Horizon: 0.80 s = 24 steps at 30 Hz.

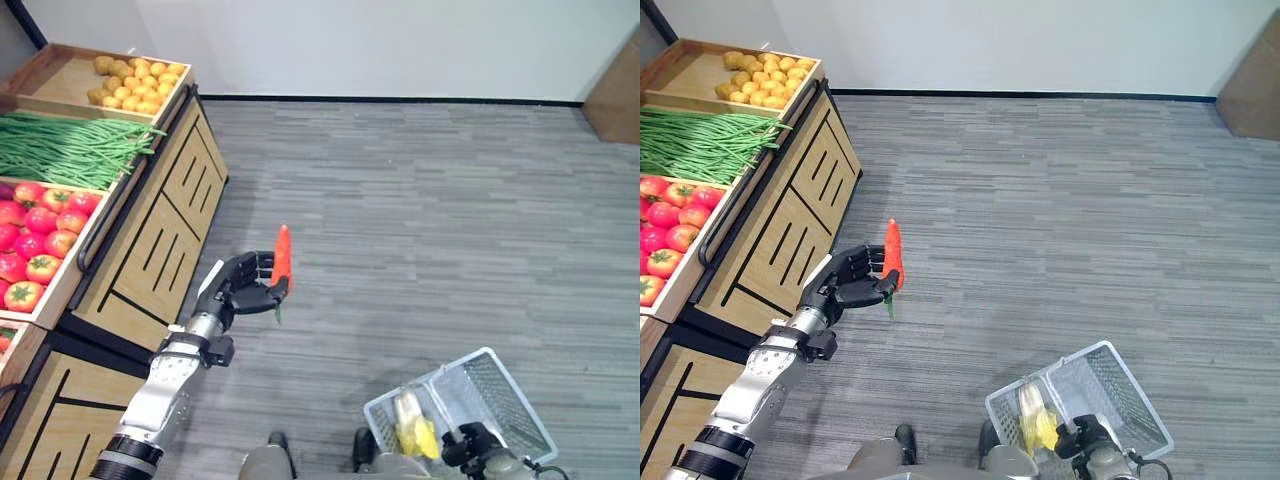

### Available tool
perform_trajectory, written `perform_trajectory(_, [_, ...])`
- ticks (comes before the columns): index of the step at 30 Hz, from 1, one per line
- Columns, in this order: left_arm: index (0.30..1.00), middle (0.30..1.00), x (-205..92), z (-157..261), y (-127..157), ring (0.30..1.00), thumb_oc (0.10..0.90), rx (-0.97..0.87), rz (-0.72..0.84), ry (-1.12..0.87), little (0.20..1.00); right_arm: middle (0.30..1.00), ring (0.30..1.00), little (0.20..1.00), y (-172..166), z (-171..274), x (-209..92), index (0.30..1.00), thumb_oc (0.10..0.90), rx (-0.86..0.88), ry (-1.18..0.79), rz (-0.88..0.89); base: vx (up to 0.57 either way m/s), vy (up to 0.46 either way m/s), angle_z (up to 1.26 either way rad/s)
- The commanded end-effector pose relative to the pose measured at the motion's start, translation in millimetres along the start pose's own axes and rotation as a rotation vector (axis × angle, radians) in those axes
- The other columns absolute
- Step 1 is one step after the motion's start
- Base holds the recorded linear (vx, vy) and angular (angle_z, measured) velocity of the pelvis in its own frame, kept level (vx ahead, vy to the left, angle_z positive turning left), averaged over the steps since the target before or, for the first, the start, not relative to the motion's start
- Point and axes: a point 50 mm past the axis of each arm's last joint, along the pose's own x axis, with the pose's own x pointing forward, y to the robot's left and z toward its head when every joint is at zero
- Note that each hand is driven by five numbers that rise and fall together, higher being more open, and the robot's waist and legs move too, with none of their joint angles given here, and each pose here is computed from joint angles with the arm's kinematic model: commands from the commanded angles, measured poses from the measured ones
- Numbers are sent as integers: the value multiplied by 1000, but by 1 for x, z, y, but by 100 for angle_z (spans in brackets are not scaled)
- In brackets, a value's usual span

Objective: Get the vegetables into the basket

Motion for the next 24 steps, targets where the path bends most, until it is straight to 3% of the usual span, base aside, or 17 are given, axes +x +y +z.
perform_trajectory(1, [300,300,7,40,7,300,400,93,8,-189,300,300,300,300,-8,5,1,300,400,49,-19,-37,110,212,-41])
perform_trajectory(4, [300,300,7,30,8,300,400,139,2,-137,300,300,300,300,-7,28,1,300,400,39,-97,-31,74,171,-32])
perform_trajectory(8, [300,300,12,16,8,300,400,328,-31,-47,300,300,300,300,-11,94,-8,300,400,30,-340,-26,34,145,-27])
perform_trajectory(9, [300,300,14,17,4,300,400,365,-52,-46,300,300,300,300,-9,109,-12,300,400,139,-388,-2,3,82,-29])
perform_trajectory(12, [300,300,16,17,0,300,400,400,-77,-43,300,300,300,300,-8,118,-15,300,400,180,-423,18,-8,32,-18])
perform_trajectory(14, [300,300,21,20,-12,300,400,511,-150,-51,300,300,300,300,-10,147,-28,300,400,267,-541,61,-26,45,-4])
perform_trajectory(19, [300,300,30,29,-27,300,400,681,-214,-101,300,300,300,300,-14,181,-52,300,400,278,-715,75,-39,33,-14])
perform_trajectory(20, [300,300,38,29,-42,300,400,747,-255,-118,300,300,300,300,-11,199,-69,300,400,270,-822,105,-50,46,-11])
perform_trajectory(24, [300,300,46,20,-56,300,400,785,-307,-94,300,300,300,300,-4,210,-83,300,400,260,-900,147,-9,20,-2])
